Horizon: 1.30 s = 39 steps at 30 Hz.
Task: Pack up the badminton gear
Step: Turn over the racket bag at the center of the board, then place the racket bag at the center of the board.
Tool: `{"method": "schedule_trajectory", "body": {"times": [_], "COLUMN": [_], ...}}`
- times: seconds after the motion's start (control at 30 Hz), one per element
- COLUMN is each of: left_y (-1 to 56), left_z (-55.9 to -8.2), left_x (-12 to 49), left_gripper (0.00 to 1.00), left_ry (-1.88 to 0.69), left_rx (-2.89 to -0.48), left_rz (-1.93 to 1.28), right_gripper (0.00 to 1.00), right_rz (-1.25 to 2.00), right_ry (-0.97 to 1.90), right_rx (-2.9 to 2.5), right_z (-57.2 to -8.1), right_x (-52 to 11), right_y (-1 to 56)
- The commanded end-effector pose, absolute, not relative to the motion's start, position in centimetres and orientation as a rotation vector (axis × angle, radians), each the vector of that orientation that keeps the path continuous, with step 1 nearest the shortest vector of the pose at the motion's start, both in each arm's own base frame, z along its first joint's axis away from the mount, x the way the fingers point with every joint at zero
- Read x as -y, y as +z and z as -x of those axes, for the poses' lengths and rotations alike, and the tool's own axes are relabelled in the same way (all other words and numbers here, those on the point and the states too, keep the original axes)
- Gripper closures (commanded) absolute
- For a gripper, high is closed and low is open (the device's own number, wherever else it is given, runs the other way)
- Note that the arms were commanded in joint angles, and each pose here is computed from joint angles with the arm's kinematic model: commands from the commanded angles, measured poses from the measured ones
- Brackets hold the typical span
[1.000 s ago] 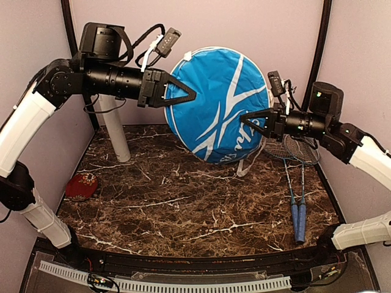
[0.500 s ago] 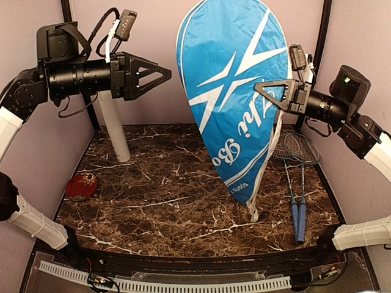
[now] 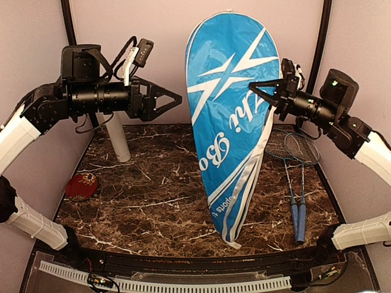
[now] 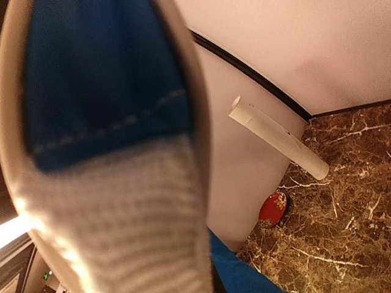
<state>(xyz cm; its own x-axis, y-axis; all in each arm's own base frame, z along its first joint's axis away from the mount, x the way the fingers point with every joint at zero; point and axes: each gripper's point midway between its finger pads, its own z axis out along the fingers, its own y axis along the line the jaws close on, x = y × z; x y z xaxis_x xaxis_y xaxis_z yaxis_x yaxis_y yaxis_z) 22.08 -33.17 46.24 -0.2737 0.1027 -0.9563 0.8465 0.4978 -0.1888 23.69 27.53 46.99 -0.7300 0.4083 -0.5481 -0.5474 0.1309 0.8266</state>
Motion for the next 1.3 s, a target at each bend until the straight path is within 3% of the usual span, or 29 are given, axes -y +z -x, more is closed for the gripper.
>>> {"method": "schedule_trajectory", "body": {"times": [0.0, 0.3, 0.57, 0.8, 0.9, 1.27], "left_y": [46.5, 40.1, 32.7, 27.7, 26.5, 22.0], "left_z": [-21.5, -22.2, -22.5, -22.3, -22.3, -22.6], "left_x": [32.2, 32.7, 32.9, 33.0, 33.2, 35.8], "left_gripper": [0.07, 0.07, 0.07, 0.10, 0.11, 0.17], "left_ry": [-0.967, -0.998, -0.974, -0.981, -0.984, -1.010], "left_rx": [-1.681, -1.797, -1.920, -1.991, -2.003, -2.075], "left_rz": [-0.752, -0.722, -0.709, -0.715, -0.719, -0.772], "right_gripper": [1.00, 1.00, 1.00, 1.00, 0.92, 0.92], "right_rz": [-0.124, -0.308, -0.255, -0.216, -0.202, -0.215], "right_ry": [1.629, 1.158, 0.971, 0.851, 0.864, 0.844], "right_rx": [-1.821, -2.065, -2.213, -2.309, -2.336, -2.361], "right_z": [-27.0, -31.7, -33.3, -34.3, -34.3, -35.0], "right_x": [-27.0, -24.4, -24.5, -24.5, -25.1, -25.1], "right_y": [41.3, 27.7, 18.2, 12.7, 11.0, 9.5]}}
